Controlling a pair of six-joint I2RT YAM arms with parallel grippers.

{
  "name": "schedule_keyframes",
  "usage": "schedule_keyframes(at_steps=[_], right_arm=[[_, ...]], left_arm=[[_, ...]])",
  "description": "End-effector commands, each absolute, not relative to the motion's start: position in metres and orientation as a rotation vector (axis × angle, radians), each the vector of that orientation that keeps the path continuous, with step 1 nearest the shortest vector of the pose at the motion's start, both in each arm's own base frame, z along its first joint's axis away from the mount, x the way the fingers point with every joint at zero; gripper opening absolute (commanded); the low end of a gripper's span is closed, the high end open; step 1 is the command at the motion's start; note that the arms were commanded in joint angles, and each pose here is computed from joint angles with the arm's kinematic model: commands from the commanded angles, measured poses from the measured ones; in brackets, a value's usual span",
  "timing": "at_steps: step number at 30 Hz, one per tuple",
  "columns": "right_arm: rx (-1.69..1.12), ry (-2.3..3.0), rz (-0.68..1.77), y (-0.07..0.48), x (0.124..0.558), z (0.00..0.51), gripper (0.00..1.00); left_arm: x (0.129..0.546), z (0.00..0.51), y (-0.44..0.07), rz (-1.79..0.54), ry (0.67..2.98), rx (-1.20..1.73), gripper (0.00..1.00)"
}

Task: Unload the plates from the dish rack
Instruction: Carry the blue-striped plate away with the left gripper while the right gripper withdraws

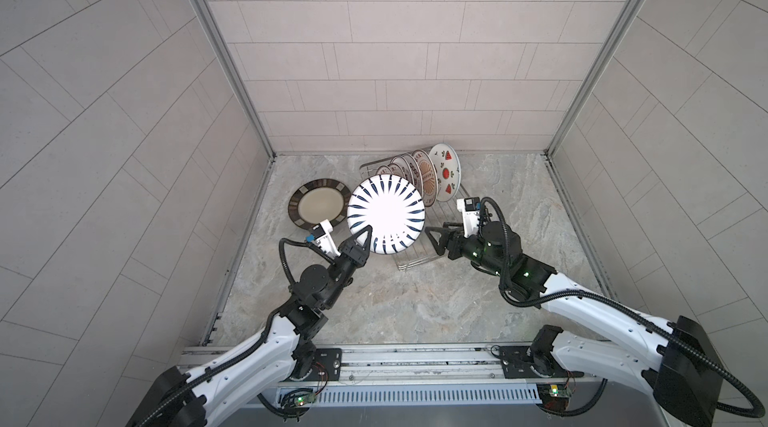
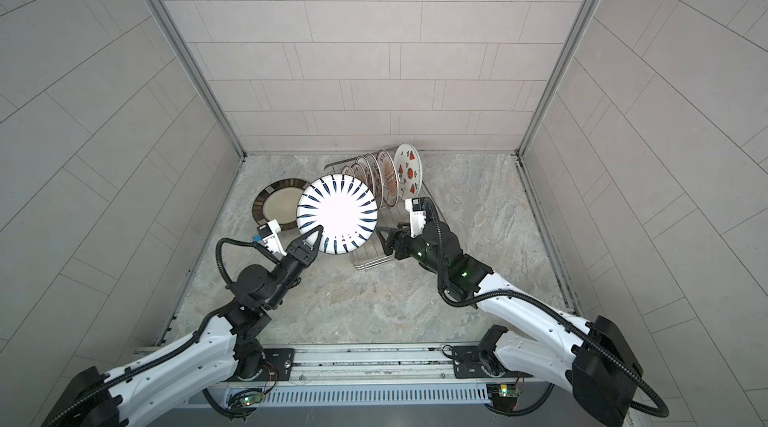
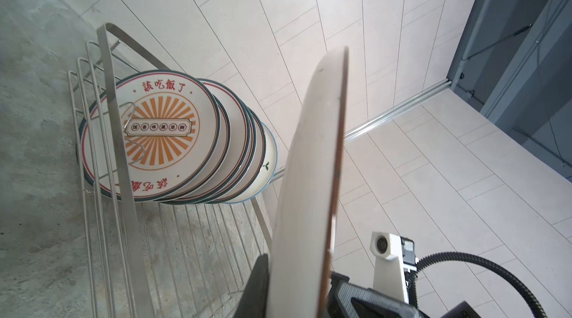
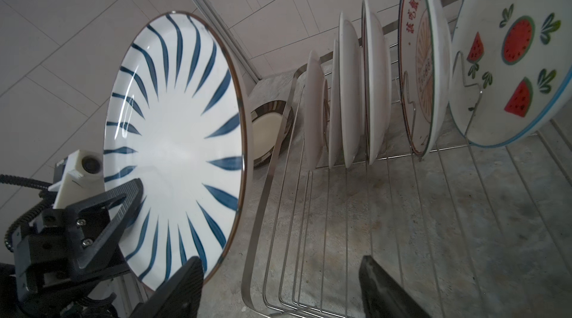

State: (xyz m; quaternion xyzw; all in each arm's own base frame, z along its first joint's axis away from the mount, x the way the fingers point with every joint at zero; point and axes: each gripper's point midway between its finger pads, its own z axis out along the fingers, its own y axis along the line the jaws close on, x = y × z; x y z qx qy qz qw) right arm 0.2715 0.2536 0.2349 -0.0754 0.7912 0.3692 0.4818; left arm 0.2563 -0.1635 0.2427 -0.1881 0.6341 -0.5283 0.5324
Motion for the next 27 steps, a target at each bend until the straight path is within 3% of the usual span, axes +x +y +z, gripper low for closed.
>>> schedule_keyframes(at_steps=[1,4,5,7,17,27], right_arm=[[-0.282,1.837,0.79,0.263,0.266,0.262,0.81],[-0.33,1.823,0.745,0.275,0.261,0.264,0.82],[-0.36,1.813,0.722,0.281,0.259,0.264,0.93],[-0.407,1.793,0.691,0.291,0.254,0.265,1.0],[-0.519,1.795,0.521,0.335,0.259,0.272,0.98],[-0.714,1.869,0.522,0.403,0.276,0.251,0.97]], left_arm=[[0.255,0.293,-0.142,-1.325,1.321,-0.493,0.0],[0.265,0.289,-0.125,-1.313,1.311,-0.554,0.0],[0.268,0.287,-0.12,-1.311,1.31,-0.574,0.0],[0.275,0.284,-0.11,-1.302,1.299,-0.607,0.0],[0.299,0.271,-0.069,-1.235,1.251,-0.75,0.0],[0.312,0.246,-0.02,-1.037,1.21,-0.906,0.0]])
